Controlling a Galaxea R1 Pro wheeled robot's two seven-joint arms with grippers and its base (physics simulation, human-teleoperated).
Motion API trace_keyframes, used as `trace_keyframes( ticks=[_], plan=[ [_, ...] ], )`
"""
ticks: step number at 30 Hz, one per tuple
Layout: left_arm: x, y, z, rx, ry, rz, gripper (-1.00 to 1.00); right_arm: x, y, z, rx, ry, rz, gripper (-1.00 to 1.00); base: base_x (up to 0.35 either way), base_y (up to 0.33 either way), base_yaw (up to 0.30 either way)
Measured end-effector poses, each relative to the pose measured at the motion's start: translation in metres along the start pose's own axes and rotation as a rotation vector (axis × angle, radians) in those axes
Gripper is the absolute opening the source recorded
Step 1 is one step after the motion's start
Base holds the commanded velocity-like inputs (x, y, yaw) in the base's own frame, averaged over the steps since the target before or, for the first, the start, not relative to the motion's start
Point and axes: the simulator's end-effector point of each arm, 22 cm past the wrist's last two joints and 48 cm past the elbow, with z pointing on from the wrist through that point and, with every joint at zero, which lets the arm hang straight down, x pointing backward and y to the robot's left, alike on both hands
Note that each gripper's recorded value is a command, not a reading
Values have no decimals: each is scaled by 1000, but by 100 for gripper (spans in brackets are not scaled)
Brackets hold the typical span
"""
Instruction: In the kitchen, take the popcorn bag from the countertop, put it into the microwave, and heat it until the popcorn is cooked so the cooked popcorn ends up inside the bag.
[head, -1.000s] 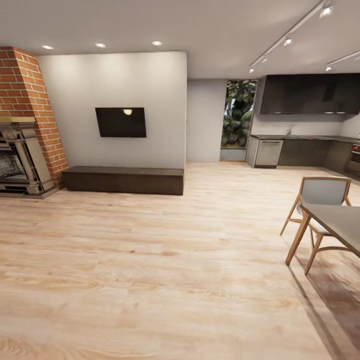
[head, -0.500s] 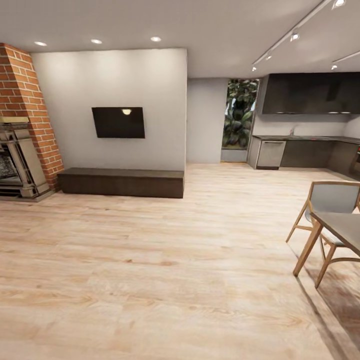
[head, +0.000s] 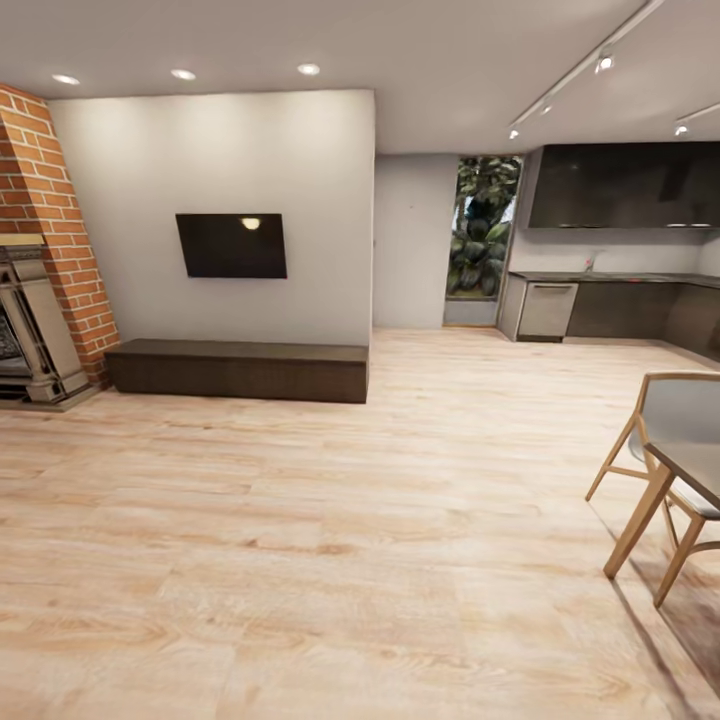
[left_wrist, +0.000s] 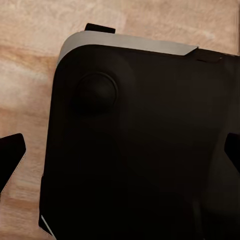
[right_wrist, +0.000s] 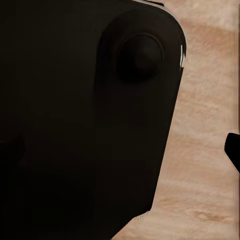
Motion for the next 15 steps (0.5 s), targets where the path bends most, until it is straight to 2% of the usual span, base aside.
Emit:
trace_keyframes(
  ticks=[15],
  plan=[
    [0, 0, 0, 0, 1, -3, 100, -2, -5, 0, 6, -16, 1, 100, 326, 0, 0]
  ],
)
